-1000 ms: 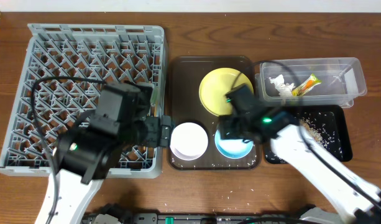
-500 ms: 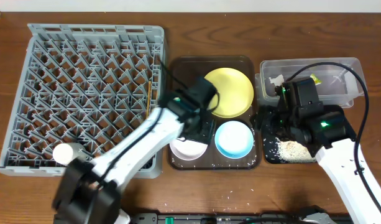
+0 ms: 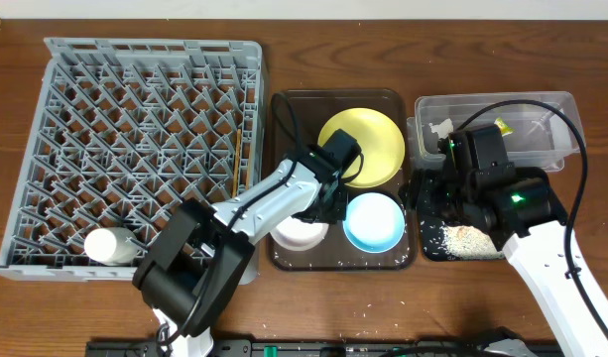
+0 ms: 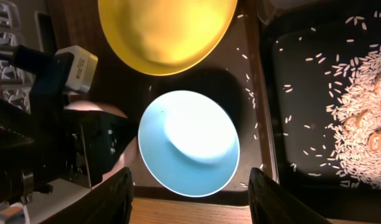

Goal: Sort waste into correct bins and load items into the dishwasher

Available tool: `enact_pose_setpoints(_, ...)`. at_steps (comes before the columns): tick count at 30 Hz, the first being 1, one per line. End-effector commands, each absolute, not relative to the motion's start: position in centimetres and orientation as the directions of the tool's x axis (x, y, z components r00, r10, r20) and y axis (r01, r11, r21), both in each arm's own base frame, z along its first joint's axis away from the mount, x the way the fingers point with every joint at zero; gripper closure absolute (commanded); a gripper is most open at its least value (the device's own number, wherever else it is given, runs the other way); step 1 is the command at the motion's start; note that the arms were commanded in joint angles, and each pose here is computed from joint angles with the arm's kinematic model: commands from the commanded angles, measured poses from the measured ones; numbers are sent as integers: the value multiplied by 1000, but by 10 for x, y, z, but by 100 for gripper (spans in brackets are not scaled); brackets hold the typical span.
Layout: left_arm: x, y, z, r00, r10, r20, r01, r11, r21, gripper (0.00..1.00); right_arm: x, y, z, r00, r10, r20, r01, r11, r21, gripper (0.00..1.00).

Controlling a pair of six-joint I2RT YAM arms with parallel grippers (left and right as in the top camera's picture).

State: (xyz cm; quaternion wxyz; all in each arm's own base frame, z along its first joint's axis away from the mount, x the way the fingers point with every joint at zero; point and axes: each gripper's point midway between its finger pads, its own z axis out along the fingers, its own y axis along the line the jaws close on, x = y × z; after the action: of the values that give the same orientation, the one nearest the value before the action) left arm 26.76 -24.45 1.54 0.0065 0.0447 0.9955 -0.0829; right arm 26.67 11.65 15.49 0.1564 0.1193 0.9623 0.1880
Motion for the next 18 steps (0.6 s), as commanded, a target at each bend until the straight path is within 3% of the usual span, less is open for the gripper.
enact_pose_setpoints(1, 267, -240, 9, -998, 69, -11, 70, 987, -141, 92, 268, 114, 159, -916, 305, -258, 183, 894, 408, 42)
enact_pose_setpoints(5, 268, -240, 12, -998, 66, -13, 67, 987, -145, 92, 268, 114, 159, -916, 305, -259, 182, 894, 408, 43)
enact_pose_setpoints(8, 267, -253, 36, -994, 110, -16, 110, 964, -242, 93, 268, 114, 159, -916, 305, -259, 182, 894, 409, 42)
enact_pose_setpoints(13, 280, -263, 121, -971, 154, -182, 217, 889, -404, 93, 268, 114, 159, -916, 305, -259, 182, 894, 408, 43)
enact_pose_setpoints(18, 295, -222, 212, -924, 68, -376, 279, 792, -543, 93, 268, 114, 159, -916, 305, -260, 182, 895, 408, 42)
